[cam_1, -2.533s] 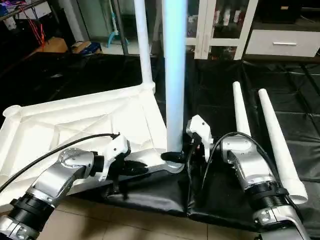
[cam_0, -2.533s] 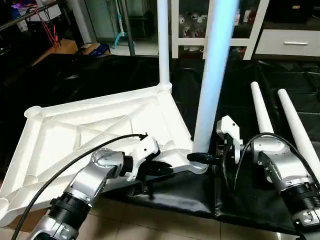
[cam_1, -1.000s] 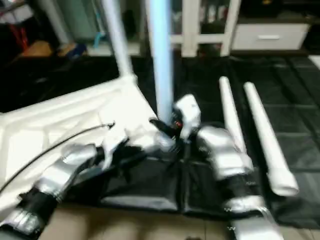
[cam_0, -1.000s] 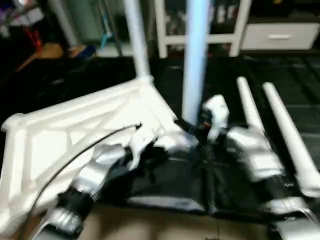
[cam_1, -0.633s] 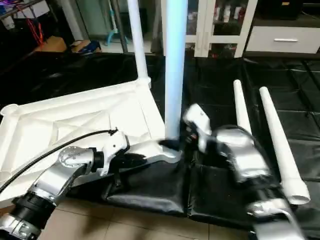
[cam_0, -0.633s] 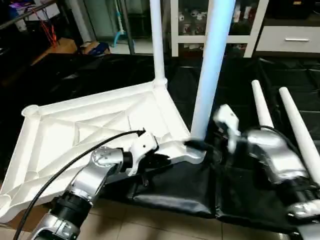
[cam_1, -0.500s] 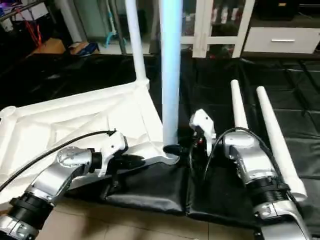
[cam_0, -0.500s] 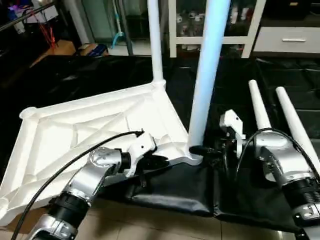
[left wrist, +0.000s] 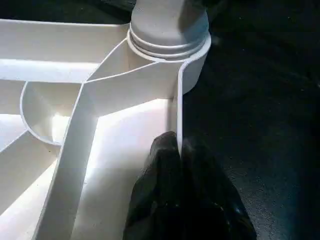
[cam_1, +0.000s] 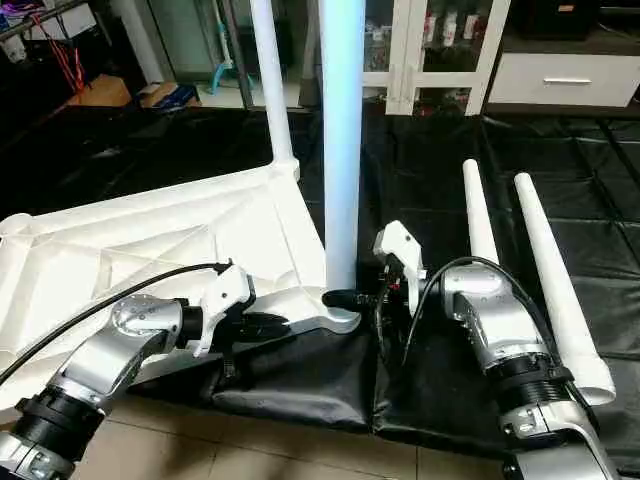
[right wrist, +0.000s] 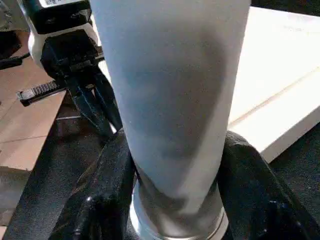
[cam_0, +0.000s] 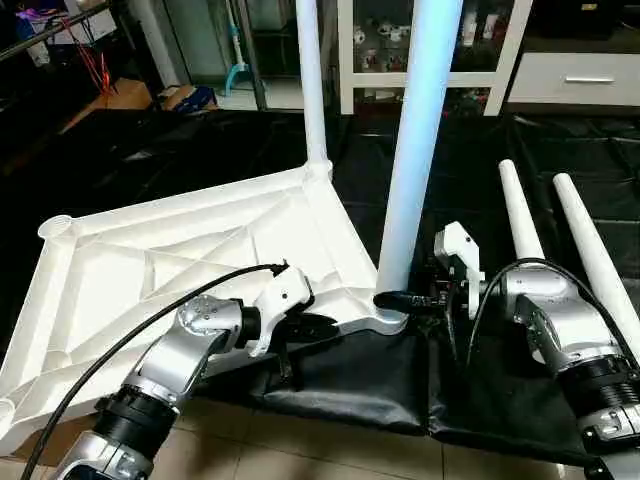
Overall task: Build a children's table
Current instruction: Rotate leg to tighten
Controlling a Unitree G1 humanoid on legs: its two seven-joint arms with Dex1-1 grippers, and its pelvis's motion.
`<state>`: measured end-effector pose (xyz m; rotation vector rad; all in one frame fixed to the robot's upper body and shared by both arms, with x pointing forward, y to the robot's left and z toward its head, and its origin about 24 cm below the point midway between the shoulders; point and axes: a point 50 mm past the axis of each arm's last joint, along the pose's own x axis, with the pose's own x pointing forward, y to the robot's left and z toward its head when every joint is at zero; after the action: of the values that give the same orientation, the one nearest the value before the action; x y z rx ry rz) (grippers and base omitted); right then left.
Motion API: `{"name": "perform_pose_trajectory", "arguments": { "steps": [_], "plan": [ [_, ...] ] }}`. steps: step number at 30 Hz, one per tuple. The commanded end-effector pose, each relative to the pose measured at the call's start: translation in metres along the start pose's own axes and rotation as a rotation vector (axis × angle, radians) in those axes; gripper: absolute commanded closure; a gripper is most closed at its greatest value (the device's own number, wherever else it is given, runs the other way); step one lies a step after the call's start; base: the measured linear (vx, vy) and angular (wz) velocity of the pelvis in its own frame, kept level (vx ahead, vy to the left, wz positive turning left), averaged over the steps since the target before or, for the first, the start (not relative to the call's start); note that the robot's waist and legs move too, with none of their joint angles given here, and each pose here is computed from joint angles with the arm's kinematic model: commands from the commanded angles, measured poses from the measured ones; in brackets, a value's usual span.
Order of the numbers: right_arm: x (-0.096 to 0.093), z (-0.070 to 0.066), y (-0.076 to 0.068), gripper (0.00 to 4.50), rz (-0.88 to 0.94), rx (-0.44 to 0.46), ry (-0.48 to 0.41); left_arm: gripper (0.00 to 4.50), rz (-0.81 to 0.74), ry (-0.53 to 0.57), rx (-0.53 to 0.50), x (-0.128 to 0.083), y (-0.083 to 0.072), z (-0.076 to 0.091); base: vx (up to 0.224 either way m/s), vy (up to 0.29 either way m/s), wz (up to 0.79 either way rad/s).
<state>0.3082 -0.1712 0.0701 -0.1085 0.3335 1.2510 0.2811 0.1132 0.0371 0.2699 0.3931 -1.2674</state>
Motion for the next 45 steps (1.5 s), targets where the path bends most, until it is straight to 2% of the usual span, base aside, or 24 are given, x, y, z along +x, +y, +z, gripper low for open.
{"name": "perform_pose_trajectory", "arguments": {
  "steps": [1,2,4,6,7,9,10,12,15,16,18,19,21,22,23,27,30,32,33,40,45],
  "plan": [
    [0.0,0.004,0.0,2.53,0.003,0.003,-0.01,4.5,-0.04,0.056,-0.033,-0.003,-0.006,-0.013,0.0,0.0,0.0],
    [0.0,0.004,0.0,2.53,-0.003,0.003,-0.012,4.5,-0.04,0.057,-0.033,-0.003,-0.006,-0.013,0.0,0.0,0.0],
    [0.009,0.004,-0.015,2.54,-0.221,-0.031,-0.048,4.5,0.004,0.08,-0.038,-0.003,-0.001,-0.016,0.0,0.0,0.0],
    [0.013,0.004,-0.019,2.54,-0.29,-0.026,-0.054,4.5,0.03,0.084,-0.045,-0.001,0.002,-0.016,0.0,0.0,0.0],
    [0.021,0.003,-0.028,2.55,-0.467,-0.007,-0.06,4.5,0.168,0.087,-0.047,0.004,0.015,-0.013,0.0,0.0,0.0],
    [0.03,0.001,-0.035,2.57,-0.646,0.056,-0.067,4.5,0.308,0.069,-0.087,0.011,0.029,-0.006,0.0,0.0,0.0],
    [0.031,0.001,-0.035,2.57,-0.658,0.06,-0.066,4.5,0.315,0.067,-0.09,0.012,0.03,-0.006,0.0,0.0,0.0],
    [0.048,-0.001,-0.036,2.57,-0.854,0.114,-0.039,4.5,0.487,0.014,-0.173,0.023,0.045,0.007,0.0,0.0,0.0],
    [0.075,0.002,-0.026,2.59,-0.892,0.16,-0.085,4.5,0.564,-0.004,-0.162,0.033,0.054,0.019,0.0,0.0,0.0],
    [0.075,0.002,-0.026,2.59,-0.892,0.16,-0.085,4.5,0.564,-0.004,-0.162,0.033,0.054,0.019,0.0,0.0,0.0],
    [0.091,0.009,-0.018,2.59,-0.829,0.189,-0.152,4.5,0.569,-0.019,-0.148,0.036,0.056,0.025,0.0,0.0,0.0],
    [0.101,0.016,-0.013,2.59,-0.775,0.174,-0.193,4.5,0.562,-0.028,-0.145,0.038,0.056,0.028,0.0,0.0,0.0],
    [0.103,0.019,-0.01,2.59,-0.74,0.157,-0.215,4.5,0.552,-0.029,-0.14,0.039,0.056,0.028,0.0,0.0,0.0],
    [0.105,0.024,-0.005,2.24,-0.673,0.119,-0.238,4.5,0.538,-0.018,-0.133,0.039,0.054,0.025,0.0,0.0,0.0],
    [0.105,0.027,-0.003,2.03,-0.635,0.107,-0.258,4.5,0.526,-0.013,-0.126,0.039,0.053,0.024,0.0,0.0,0.0],
    [0.094,0.028,-0.004,1.7,-0.615,0.087,-0.277,4.5,0.451,-0.009,-0.098,0.037,0.047,0.018,0.0,0.0,0.0],
    [0.073,0.024,-0.007,1.46,-0.515,0.032,-0.236,4.5,0.265,-0.018,-0.045,0.029,0.029,0.009,0.0,0.0,0.0],
    [0.069,0.023,-0.007,1.35,-0.481,0.021,-0.222,4.5,0.221,-0.02,-0.03,0.027,0.024,0.008,0.0,0.0,0.0],
    [0.056,0.02,-0.005,1.12,-0.389,0.008,-0.174,4.5,0.127,-0.015,-0.008,0.021,0.013,0.003,0.0,0.0,0.0],
    [0.016,0.017,0.005,1.12,-0.162,-0.11,-0.067,4.5,0.004,0.009,-0.012,0.006,-0.009,-0.008,0.0,0.0,0.0],
    [0.007,0.017,0.009,1.12,-0.075,-0.105,-0.043,4.5,-0.028,0.006,-0.019,0.003,-0.014,-0.007,0.0,0.0,0.0]
  ]
}}
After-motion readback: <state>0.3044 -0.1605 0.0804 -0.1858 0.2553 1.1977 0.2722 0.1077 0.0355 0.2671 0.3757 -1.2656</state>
